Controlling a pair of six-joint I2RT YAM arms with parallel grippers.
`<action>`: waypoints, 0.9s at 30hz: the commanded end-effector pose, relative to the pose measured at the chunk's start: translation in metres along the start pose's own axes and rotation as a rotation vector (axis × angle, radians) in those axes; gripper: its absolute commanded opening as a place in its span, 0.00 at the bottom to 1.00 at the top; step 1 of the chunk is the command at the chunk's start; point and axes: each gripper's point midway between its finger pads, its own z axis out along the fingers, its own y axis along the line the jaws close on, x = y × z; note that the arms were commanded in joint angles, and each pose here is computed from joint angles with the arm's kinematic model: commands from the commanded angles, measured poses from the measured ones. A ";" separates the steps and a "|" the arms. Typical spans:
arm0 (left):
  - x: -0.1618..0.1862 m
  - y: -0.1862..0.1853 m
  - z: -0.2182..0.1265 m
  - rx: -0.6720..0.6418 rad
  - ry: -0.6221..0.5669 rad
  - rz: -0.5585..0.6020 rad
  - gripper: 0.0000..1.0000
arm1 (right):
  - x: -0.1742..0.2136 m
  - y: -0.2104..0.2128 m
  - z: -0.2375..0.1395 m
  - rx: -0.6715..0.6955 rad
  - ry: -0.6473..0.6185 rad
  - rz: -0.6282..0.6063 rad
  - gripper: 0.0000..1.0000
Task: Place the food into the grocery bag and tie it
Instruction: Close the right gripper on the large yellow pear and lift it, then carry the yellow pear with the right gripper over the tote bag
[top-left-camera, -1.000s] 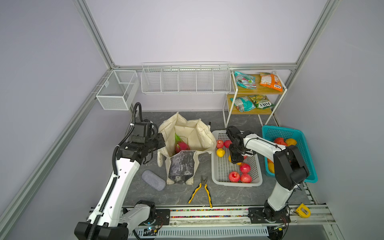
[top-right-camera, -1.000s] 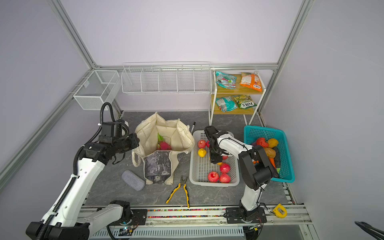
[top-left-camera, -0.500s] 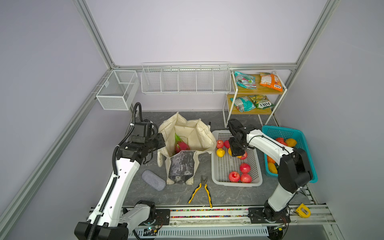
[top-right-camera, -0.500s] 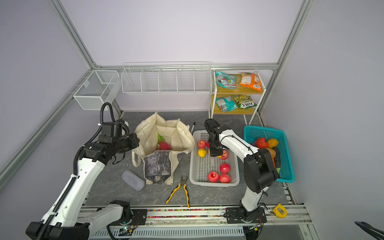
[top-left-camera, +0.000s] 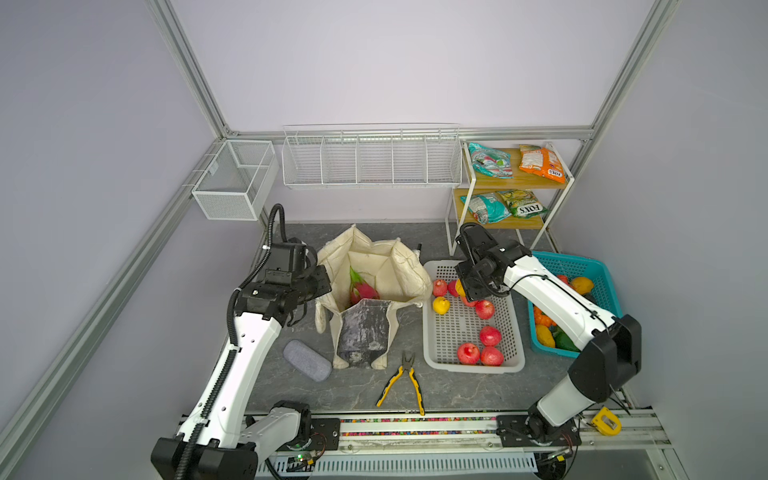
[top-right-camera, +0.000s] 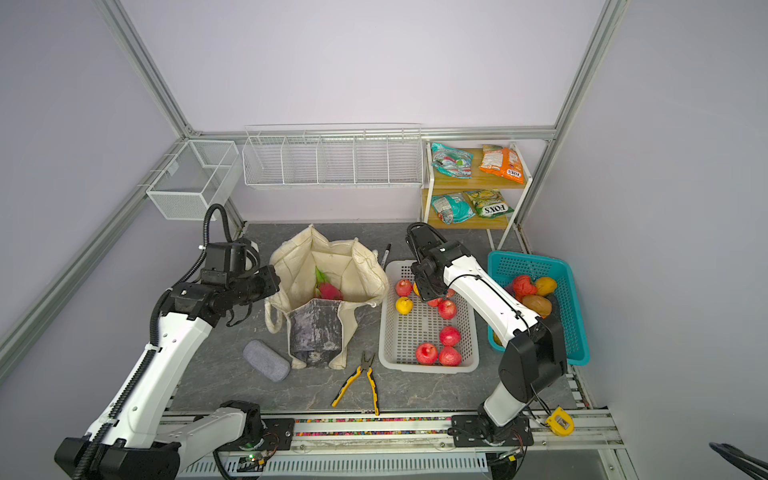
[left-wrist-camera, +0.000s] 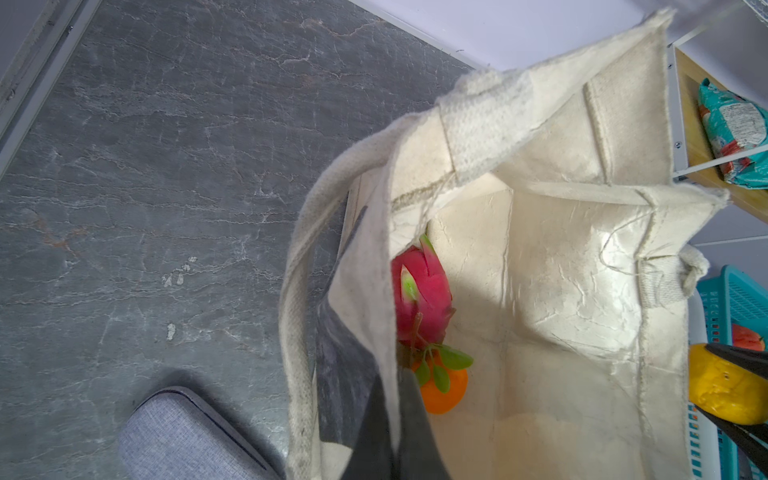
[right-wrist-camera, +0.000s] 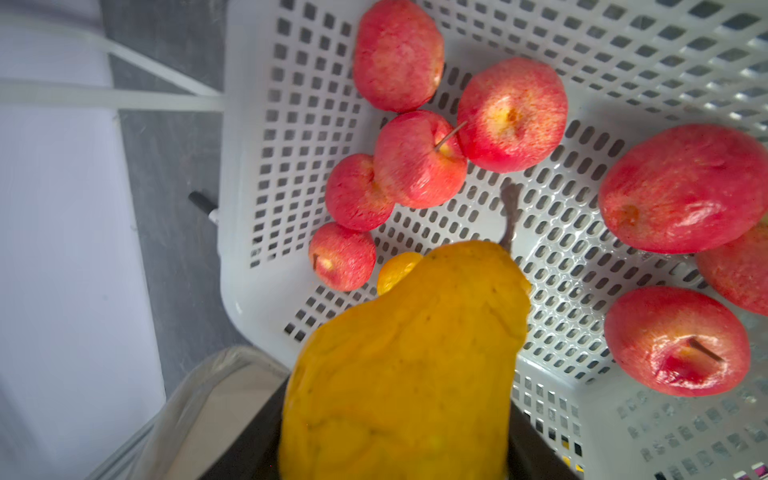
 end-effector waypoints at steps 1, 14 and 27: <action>-0.008 -0.006 -0.003 0.017 -0.018 0.009 0.00 | 0.002 0.006 -0.024 -0.052 -0.014 -0.099 0.54; -0.008 -0.007 0.001 0.028 -0.017 -0.007 0.00 | 0.078 0.095 -0.107 -0.508 -0.007 -0.715 0.53; -0.011 -0.009 -0.004 0.034 -0.031 -0.009 0.00 | 0.200 0.104 -0.138 -0.933 0.238 -1.493 0.49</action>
